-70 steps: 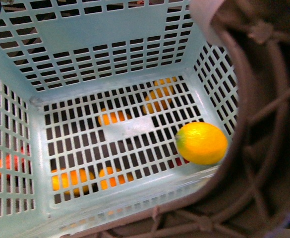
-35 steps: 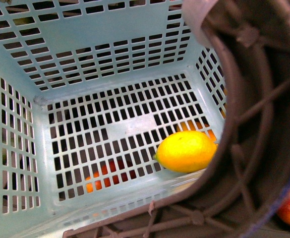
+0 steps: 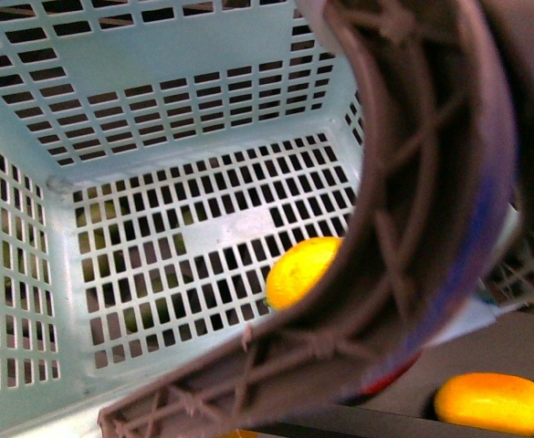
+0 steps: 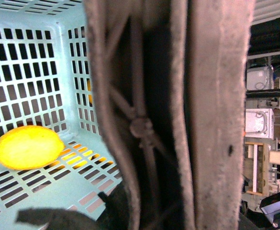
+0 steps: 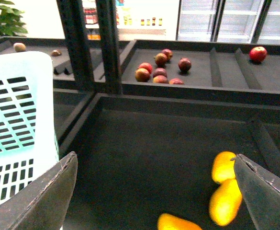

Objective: Pick lemon and mango into basket

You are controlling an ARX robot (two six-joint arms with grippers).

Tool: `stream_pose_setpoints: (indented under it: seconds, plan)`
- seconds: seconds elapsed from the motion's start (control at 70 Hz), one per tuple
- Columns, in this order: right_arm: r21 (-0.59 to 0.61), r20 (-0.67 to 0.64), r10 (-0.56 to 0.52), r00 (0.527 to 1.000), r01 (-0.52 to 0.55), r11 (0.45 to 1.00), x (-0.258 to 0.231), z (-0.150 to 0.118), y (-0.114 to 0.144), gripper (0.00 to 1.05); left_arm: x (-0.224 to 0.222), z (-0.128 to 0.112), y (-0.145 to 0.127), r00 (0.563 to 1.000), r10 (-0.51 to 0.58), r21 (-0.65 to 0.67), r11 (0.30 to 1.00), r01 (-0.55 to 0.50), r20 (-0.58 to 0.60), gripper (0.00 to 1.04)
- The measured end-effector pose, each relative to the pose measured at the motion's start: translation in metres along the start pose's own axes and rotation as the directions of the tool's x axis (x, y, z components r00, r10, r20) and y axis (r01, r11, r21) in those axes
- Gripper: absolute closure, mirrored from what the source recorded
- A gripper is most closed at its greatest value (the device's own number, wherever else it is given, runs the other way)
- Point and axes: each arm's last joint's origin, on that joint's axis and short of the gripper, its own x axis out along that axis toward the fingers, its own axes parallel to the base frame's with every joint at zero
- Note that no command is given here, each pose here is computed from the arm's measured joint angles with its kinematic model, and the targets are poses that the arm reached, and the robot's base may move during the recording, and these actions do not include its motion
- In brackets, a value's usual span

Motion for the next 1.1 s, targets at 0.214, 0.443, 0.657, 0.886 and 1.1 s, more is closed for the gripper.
stream_pose_setpoints:
  seconds: [0.214, 0.443, 0.657, 0.886, 1.1]
  plan:
    - [0.013, -0.291, -0.36, 0.886, 0.38, 0.925, 0.014, -0.004, -0.021, 0.09, 0.0, -0.001, -0.001, 1.0, -0.004, 0.01, 1.0, 0.004, -0.005, 0.91]
    - [-0.131, -0.402, -0.309, 0.862, 0.279, 0.951, 0.053, -0.041, -0.089, 0.09, 0.0, -0.003, -0.002, 1.0, -0.015, 0.01, 1.0, 0.015, -0.024, 0.91]
    - [-0.289, -0.622, -0.197, 0.758, 0.012, 0.957, 0.08, -0.106, -0.133, 0.09, 0.0, -0.003, -0.002, 1.0, -0.01, 0.01, 1.0, 0.01, -0.016, 0.91]
    - [-0.297, -0.773, -0.049, 0.632, -0.293, 0.909, 0.1, -0.171, -0.126, 0.09, 0.0, -0.003, -0.002, 1.0, -0.012, 0.011, 1.0, 0.013, -0.019, 0.91]
    - [-0.313, -0.802, 0.001, 0.598, -0.42, 0.852, 0.138, -0.197, -0.116, 0.09, 0.0, -0.003, -0.002, 1.0, -0.013, 0.011, 1.0, 0.013, -0.02, 0.91]
